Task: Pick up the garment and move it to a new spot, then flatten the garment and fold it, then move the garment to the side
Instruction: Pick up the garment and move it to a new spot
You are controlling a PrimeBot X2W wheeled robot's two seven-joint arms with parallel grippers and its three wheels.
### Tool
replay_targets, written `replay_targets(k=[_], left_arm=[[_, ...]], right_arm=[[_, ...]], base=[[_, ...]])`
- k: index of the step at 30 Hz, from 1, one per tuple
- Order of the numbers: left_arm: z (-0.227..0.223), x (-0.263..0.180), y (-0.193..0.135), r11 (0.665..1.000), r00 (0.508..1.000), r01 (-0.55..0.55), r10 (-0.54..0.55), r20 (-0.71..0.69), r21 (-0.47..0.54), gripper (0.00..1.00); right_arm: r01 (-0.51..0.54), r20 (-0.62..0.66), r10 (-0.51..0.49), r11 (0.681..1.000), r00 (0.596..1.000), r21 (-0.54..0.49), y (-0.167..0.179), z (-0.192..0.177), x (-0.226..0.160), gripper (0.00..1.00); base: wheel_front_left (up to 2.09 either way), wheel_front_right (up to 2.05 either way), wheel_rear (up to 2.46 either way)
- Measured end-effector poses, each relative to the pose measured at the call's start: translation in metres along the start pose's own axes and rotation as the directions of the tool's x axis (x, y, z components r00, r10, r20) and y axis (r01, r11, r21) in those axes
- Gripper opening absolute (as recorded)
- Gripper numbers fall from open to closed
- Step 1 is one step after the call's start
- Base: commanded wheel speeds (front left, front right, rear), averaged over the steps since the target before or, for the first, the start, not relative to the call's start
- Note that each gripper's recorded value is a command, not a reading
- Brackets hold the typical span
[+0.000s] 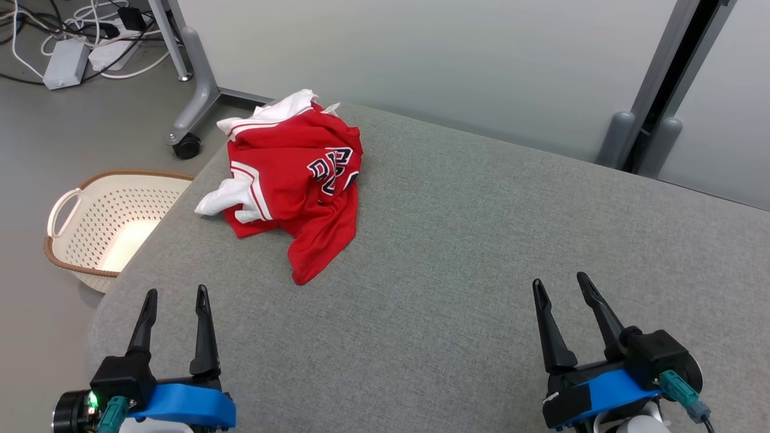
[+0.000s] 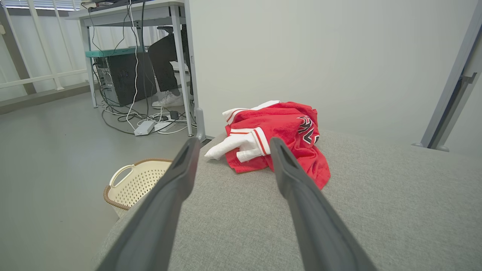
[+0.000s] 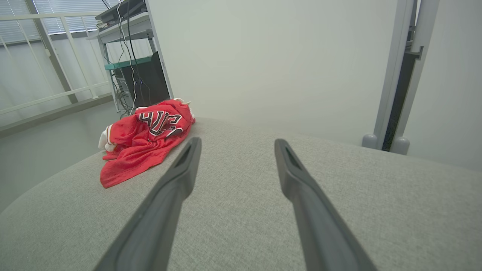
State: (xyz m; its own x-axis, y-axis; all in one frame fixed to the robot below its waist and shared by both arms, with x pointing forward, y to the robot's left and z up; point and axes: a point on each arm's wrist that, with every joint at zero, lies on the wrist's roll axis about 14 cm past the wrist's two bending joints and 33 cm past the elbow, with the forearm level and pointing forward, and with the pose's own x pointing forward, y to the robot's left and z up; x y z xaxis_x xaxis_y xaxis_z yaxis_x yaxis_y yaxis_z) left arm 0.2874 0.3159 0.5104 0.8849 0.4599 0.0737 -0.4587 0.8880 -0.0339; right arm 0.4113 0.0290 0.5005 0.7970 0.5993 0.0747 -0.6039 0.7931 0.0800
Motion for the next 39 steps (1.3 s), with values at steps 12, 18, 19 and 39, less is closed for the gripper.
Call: replay_targets(k=[12,18,19,39], left_arm=[[0.023,0.037,-0.02,0.998,0.996,0.058,-0.059,0.068,0.026,1.0],[0.056,0.086,-0.035,0.993,0.982,0.097,-0.106,0.156,0.064,1.0],[0.06,0.095,-0.038,0.992,0.979,0.104,-0.115,0.167,0.07,1.0],[-0.033,0.214,-0.117,0.929,0.952,0.304,-0.292,-0.089,0.212,1.0]], right_arm=[[0.042,0.0,-0.042,0.999,0.999,-0.015,-0.019,-0.003,0.001,1.0],[0.081,0.004,-0.081,0.996,0.997,-0.035,-0.042,-0.005,0.003,1.0],[0.088,0.003,-0.088,0.995,0.996,-0.039,-0.046,-0.005,0.003,1.0],[0.235,-0.048,-0.24,0.968,0.97,-0.089,-0.134,-0.045,-0.008,1.0]], base=[[0.0,0.0,0.0],[0.0,0.0,0.0],[0.0,0.0,0.0],[0.0,0.0,0.0]])
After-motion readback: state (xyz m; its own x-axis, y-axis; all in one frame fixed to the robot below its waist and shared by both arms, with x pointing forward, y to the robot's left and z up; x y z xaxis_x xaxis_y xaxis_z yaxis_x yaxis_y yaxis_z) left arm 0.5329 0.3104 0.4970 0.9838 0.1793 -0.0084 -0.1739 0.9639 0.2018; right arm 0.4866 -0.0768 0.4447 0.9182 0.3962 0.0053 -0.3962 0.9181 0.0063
